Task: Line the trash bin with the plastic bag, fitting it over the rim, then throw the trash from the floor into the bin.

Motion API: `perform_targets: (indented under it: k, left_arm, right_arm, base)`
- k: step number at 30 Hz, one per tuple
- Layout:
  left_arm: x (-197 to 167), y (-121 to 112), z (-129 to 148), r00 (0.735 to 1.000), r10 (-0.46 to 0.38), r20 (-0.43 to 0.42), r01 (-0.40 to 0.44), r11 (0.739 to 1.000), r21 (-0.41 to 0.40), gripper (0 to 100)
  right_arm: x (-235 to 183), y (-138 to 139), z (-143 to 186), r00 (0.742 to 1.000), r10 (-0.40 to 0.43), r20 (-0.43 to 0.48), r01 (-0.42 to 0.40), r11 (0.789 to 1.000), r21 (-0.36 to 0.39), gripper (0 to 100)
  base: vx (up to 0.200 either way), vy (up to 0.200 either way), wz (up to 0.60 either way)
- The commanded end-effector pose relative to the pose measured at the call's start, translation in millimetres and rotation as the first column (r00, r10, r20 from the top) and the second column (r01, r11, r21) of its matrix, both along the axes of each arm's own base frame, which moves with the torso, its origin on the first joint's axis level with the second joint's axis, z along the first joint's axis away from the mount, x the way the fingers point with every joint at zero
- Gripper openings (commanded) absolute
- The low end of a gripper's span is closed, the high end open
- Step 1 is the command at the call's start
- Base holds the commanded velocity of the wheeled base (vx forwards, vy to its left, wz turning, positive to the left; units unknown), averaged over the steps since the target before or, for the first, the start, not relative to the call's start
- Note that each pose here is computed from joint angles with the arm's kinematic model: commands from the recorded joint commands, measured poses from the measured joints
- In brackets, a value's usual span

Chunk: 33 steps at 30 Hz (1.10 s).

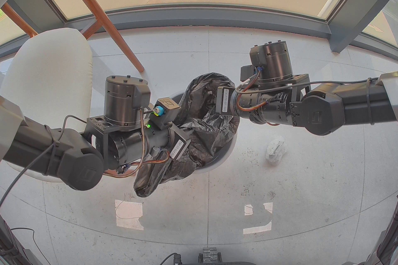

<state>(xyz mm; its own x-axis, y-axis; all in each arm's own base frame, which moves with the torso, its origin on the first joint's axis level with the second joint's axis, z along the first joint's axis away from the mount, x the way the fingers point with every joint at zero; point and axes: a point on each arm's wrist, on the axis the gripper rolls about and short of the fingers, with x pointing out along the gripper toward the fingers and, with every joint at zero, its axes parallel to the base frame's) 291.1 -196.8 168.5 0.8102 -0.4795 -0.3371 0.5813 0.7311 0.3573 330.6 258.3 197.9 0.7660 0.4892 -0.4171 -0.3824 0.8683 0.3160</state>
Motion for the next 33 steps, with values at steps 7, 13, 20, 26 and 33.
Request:
perform_targets:
  k: [7,13,20,26,33]
  left_arm:
    - [0,0,0,1.0,0.017,-0.025,-0.018,0.999,-0.038,100]
    - [2,12,22,0.998,0.068,0.0,-0.067,0.99,-0.123,100]
    - [4,30,34,0.993,0.118,0.011,-0.115,0.979,-0.168,100]
    - [3,34,38,0.991,0.131,0.002,-0.128,0.971,-0.201,100]
    - [1,32,18,0.992,0.116,-0.058,-0.125,0.977,-0.172,100]
  right_arm:
    - [1,-7,-4,1.0,-0.015,-0.014,0.015,1.0,-0.014,0]
    - [-4,-25,-15,0.999,-0.029,-0.045,0.026,0.997,-0.068,0]
    - [-7,-28,-18,1.0,-0.01,0.005,0.01,0.997,-0.07,0]
    - [-9,-30,-23,1.0,-0.007,0.02,0.008,0.998,-0.058,0]
    - [-8,-29,-19,0.999,-0.006,0.032,0.008,0.999,-0.051,0]
  base:
    - [0.0,0.0,0.0]
    - [0.0,0.0,0.0]
    - [0.0,0.0,0.0]
    - [0.0,0.0,0.0]
    - [0.0,0.0,0.0]
